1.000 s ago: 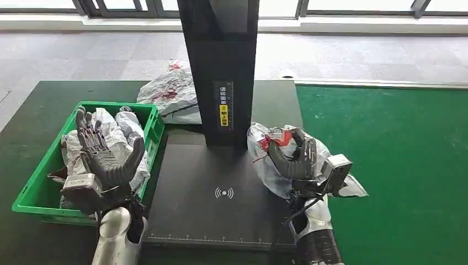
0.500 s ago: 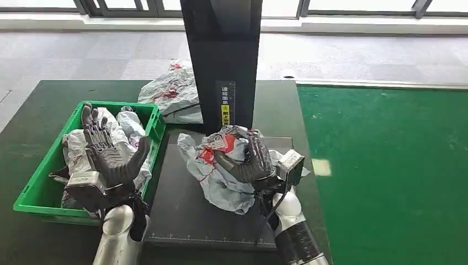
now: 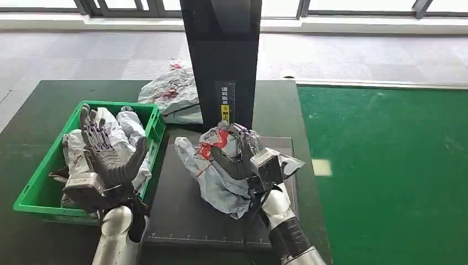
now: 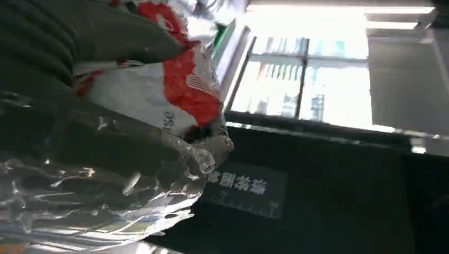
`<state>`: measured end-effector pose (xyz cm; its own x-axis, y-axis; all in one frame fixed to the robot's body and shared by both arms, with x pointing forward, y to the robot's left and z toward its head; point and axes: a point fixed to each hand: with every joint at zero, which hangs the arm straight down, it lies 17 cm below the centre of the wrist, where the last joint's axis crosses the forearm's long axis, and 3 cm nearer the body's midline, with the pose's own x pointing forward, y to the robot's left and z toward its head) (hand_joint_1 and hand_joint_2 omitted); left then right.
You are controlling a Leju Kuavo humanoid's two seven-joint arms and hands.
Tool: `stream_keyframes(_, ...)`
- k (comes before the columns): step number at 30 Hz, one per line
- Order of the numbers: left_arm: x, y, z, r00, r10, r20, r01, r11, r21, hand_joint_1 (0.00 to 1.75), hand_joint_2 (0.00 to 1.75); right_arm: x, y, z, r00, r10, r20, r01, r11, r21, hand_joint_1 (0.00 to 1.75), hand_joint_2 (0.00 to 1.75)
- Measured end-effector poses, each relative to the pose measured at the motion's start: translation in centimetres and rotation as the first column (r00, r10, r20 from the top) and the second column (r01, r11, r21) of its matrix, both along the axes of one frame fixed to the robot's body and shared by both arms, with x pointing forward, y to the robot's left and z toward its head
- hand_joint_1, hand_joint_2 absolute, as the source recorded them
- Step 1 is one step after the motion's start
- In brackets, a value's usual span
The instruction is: Moved the parcel from conveyor to table for the left to box.
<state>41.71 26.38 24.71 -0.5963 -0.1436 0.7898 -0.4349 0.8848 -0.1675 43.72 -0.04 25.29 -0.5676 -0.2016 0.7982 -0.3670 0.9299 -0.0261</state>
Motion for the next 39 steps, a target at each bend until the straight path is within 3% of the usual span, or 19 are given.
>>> stream_keyframes(5,-0.2,0.1,-0.3,1.0,0.007,-0.007,-0.007,1.0,0.001,0.0,1.75,1.1,-0.5,-2.9,0.991,-0.134,-0.013,0.131,0.984,-0.12,0.0,0.0)
stream_keyframes(17,-0.6,0.2,-0.7,1.0,0.022,-0.019,-0.021,1.0,0.014,0.0,1.75,3.9,-1.1,-10.9,0.954,-0.272,-0.126,0.192,0.877,-0.441,0.0,0.0)
stream_keyframes(25,-0.6,-0.2,-0.6,1.0,0.018,-0.021,-0.018,0.999,0.038,0.0,1.75,4.7,-6.4,-9.2,0.874,-0.486,0.029,0.45,0.784,-0.429,0.0,0.0)
stream_keyframes(32,-0.6,-0.3,-0.6,1.0,0.015,-0.02,-0.015,0.999,0.041,0.0,1.75,4.5,-7.7,-8.7,0.854,-0.519,0.047,0.492,0.772,-0.402,0.0,0.0)
stream_keyframes(37,0.0,-3.2,-0.2,1.0,-0.018,-0.025,0.021,0.988,0.152,0.0,1.75,1.8,-11.0,-3.8,0.746,-0.623,0.235,0.666,0.692,-0.279,0.0,0.0)
stream_keyframes(39,0.7,-6.3,-0.1,0.998,-0.055,-0.032,0.062,0.961,0.268,0.0,1.75,0.4,-13.7,0.1,0.667,-0.676,0.312,0.741,0.644,-0.19,0.0,0.0)
